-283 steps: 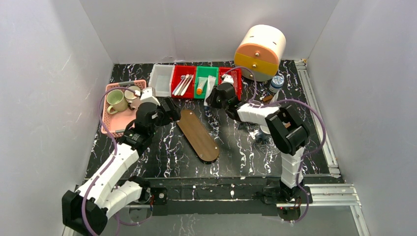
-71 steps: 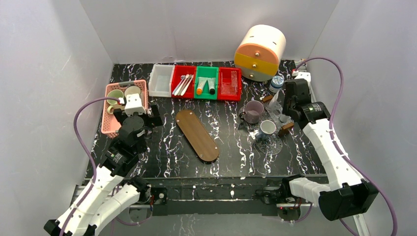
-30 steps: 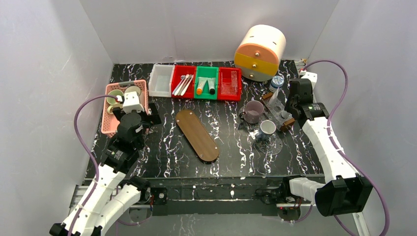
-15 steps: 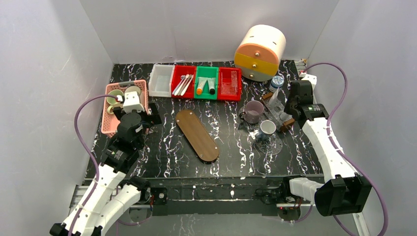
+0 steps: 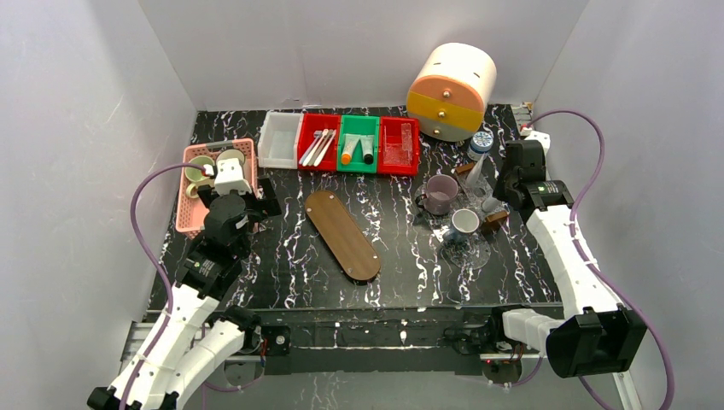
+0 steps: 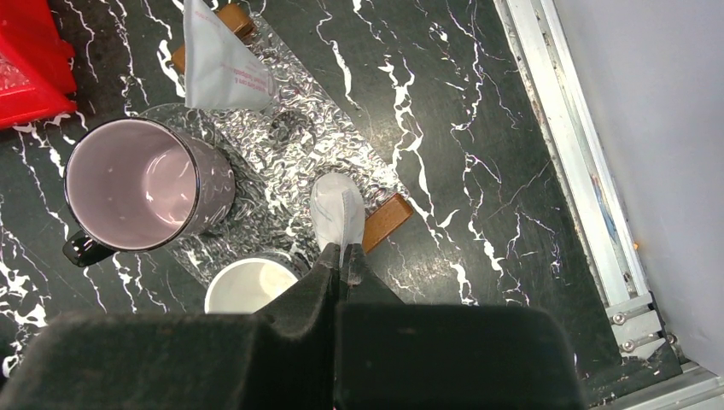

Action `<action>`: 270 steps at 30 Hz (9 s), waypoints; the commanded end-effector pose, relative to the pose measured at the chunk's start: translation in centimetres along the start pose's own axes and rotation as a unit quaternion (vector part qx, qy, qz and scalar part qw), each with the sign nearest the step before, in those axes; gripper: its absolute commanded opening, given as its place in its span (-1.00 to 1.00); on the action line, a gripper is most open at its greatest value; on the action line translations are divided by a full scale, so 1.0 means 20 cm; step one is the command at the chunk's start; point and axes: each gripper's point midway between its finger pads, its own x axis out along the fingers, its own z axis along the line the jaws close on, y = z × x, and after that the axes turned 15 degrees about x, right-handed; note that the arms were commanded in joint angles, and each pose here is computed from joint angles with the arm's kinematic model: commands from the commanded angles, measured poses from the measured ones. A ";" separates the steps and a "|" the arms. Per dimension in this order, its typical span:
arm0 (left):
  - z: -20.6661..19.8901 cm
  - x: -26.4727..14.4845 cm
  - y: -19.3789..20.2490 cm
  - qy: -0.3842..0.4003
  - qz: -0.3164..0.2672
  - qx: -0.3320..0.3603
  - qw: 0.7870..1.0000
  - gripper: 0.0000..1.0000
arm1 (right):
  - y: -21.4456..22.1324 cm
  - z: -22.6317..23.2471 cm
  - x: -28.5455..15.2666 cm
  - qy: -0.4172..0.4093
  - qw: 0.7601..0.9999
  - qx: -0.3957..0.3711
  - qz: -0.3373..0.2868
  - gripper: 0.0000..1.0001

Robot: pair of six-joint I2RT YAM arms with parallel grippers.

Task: Prepare toiletry sets of a toothbrush and toothpaste on the tray
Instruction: Adjust the toothpaste holder at the center of the board, then place the toothpaste in the toothpaste holder, then pick up the toothbrush from the storage box.

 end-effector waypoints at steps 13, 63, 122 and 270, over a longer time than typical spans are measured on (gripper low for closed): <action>-0.01 0.02 0.01 0.001 0.001 -0.004 1.000 0.97 | -0.05 0.00 0.05 0.019 1.000 0.018 -0.015 -0.96; -0.01 0.02 0.02 0.002 0.004 -0.005 1.000 0.97 | -0.09 0.01 0.03 0.011 0.999 0.022 -0.029 -0.91; -0.09 0.07 0.04 0.032 0.024 -0.009 0.999 0.97 | -0.26 0.18 -0.45 -0.210 0.963 0.062 -0.159 0.67; -0.87 0.66 -0.03 0.240 -0.060 -0.096 0.964 -1.00 | -0.23 0.27 -0.80 -0.350 0.908 -0.023 -0.230 0.93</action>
